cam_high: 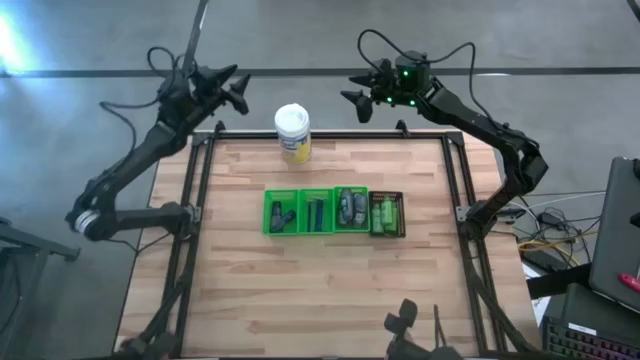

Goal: Pick & Place Travel size toiletries
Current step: Return to Home Position

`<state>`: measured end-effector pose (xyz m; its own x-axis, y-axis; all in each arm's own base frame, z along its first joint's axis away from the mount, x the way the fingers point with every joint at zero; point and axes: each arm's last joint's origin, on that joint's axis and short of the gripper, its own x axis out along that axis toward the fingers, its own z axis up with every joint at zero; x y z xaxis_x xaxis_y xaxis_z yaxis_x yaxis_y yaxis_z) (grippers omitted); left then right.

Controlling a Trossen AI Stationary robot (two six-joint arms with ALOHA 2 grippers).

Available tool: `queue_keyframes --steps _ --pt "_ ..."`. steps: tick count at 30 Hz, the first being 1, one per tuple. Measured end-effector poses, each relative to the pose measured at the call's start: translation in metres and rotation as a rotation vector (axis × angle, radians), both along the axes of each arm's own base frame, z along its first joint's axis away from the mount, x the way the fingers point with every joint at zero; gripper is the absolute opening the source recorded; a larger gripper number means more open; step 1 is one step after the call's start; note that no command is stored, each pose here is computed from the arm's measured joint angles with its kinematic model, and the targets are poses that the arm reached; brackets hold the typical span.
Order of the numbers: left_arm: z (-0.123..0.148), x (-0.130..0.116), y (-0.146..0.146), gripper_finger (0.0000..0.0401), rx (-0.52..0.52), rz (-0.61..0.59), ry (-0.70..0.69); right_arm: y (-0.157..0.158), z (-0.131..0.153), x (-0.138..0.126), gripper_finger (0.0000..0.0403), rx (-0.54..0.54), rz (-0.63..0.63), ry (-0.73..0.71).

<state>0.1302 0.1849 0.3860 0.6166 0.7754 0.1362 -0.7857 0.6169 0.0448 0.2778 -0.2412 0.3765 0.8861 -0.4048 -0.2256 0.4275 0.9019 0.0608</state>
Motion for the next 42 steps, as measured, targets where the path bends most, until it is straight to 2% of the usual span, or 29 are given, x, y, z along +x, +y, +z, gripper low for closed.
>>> queue_keyframes --steps 2,5,7,11,16,18,20,23,27,33,37,40,42 --pt "0.013 -0.002 -0.026 0.0231 0.104 0.043 0.042 0.005 0.004 0.004 0.0270 -0.032 -0.036 0.006" --pt "0.030 -0.015 -0.065 0.0231 0.204 0.039 0.002 0.008 0.005 0.008 0.0277 -0.042 -0.055 0.013" --pt "0.036 -0.030 -0.086 0.0231 0.220 0.029 -0.027 0.007 0.002 0.010 0.0280 -0.025 -0.055 0.013" --pt "0.037 -0.059 -0.110 0.0231 0.205 0.094 -0.035 0.002 -0.010 0.016 0.0285 0.012 -0.056 0.028" --pt "0.043 -0.093 -0.139 0.0231 0.290 0.144 -0.087 -0.003 -0.020 0.024 0.0281 0.057 -0.062 0.007" --pt "0.043 -0.107 -0.151 0.0231 0.309 0.203 -0.102 -0.004 -0.020 0.026 0.0274 0.055 -0.061 0.002" --pt "0.038 -0.115 -0.156 0.0231 0.271 0.268 -0.096 -0.004 -0.021 0.028 0.0267 0.050 -0.057 -0.003" --pt "0.020 -0.116 -0.157 0.0231 0.167 0.262 -0.043 -0.003 -0.021 0.028 0.0256 0.058 -0.059 -0.008" --pt "0.000 -0.105 -0.150 0.0231 0.086 0.131 -0.124 -0.004 -0.021 0.028 0.0243 0.063 -0.061 -0.011" --pt "-0.040 -0.084 -0.135 0.0231 -0.058 -0.045 -0.148 0.001 -0.020 0.032 0.0227 0.068 -0.047 -0.015" --pt "-0.074 -0.080 -0.128 0.0231 -0.142 0.047 -0.073 0.007 -0.020 0.036 0.0220 0.068 -0.029 -0.013" --pt "-0.102 -0.081 -0.122 0.0231 -0.201 0.219 -0.021 0.010 -0.020 0.038 0.0217 0.066 -0.018 -0.011" --pt "-0.114 -0.081 -0.120 0.0231 -0.221 0.285 0.003 0.011 -0.021 0.038 0.0214 0.071 -0.017 -0.006"
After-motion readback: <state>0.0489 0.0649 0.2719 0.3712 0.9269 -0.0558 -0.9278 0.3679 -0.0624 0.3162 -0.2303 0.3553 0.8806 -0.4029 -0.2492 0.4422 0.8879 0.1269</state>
